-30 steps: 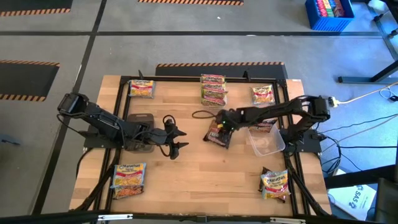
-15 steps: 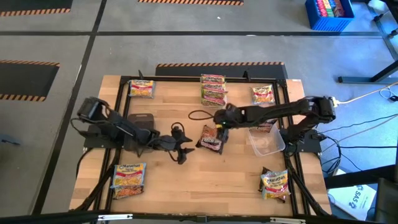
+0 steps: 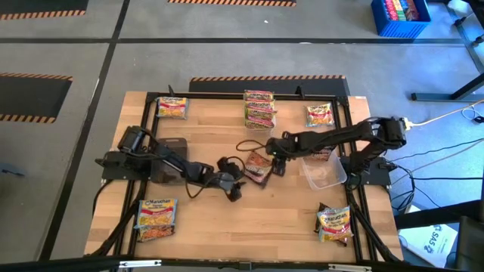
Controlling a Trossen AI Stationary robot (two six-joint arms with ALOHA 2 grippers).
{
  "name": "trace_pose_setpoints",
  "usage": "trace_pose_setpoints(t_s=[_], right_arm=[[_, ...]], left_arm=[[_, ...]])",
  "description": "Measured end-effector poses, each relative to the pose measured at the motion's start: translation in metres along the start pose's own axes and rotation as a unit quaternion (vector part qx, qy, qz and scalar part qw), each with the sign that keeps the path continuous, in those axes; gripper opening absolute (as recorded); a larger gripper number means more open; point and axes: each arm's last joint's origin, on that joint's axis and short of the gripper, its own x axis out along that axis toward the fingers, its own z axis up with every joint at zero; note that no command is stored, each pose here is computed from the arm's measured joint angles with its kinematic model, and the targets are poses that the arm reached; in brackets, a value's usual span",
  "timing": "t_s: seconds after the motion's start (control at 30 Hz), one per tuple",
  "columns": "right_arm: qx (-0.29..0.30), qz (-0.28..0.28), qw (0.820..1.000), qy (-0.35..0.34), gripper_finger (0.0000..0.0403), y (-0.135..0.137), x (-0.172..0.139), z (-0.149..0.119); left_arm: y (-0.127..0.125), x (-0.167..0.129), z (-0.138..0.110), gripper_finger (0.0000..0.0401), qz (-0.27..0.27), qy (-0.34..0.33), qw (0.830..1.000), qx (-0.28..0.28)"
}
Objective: Sort Maruchan noodles
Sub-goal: Put the top black noodle pack into the bottom transparent bin
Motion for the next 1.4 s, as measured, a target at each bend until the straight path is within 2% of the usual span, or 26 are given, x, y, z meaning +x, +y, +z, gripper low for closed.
trace_pose_setpoints(t_s=[0.1,0.23,0.37,0.47,0.53,0.63,0.8,0.9,1.03,1.2,1.4], right_arm=[[-0.024,0.032,0.999,0.007,0.0248,0.016,-0.002,-0.005],[-0.049,0.081,0.996,0.002,0.0248,0.040,-0.007,-0.010],[-0.076,0.137,0.986,-0.059,0.0248,0.065,-0.013,-0.005],[-0.107,0.154,0.978,-0.097,0.0248,0.076,-0.018,-0.001],[-0.114,0.145,0.978,-0.101,0.0248,0.076,-0.022,0.003],[-0.110,0.088,0.986,-0.094,0.0248,0.067,-0.030,0.008],[-0.085,-0.022,0.992,-0.087,0.0248,0.043,-0.033,0.014],[-0.060,-0.064,0.992,-0.087,0.0248,0.026,-0.023,0.017],[-0.036,-0.059,0.995,-0.067,0.0248,0.009,-0.005,0.014],[-0.034,-0.023,0.999,-0.026,0.0248,0.006,0.014,0.004],[-0.031,0.046,0.998,-0.010,0.0248,0.023,0.012,-0.002]], left_arm=[[0.008,-0.002,0.003,0.0227,0.035,0.025,0.999,0.007],[0.020,-0.007,0.013,0.0227,0.084,0.019,0.996,0.007],[0.033,-0.007,0.027,0.0227,0.122,-0.008,0.992,0.013],[0.043,-0.008,0.034,0.0227,0.133,-0.006,0.991,0.019],[0.046,-0.010,0.040,0.0227,0.127,-0.006,0.992,0.017],[0.044,-0.025,0.045,0.0227,0.111,0.005,0.993,0.024],[0.018,-0.049,0.055,0.0227,-0.019,0.000,0.999,0.031],[0.001,-0.051,0.049,0.0227,-0.069,-0.008,0.997,0.045],[-0.012,-0.038,0.031,0.0227,-0.075,-0.004,0.996,0.055],[-0.010,-0.018,0.012,0.0227,-0.057,0.024,0.997,0.039],[0.009,-0.019,0.013,0.0227,0.025,0.046,0.997,0.062]])
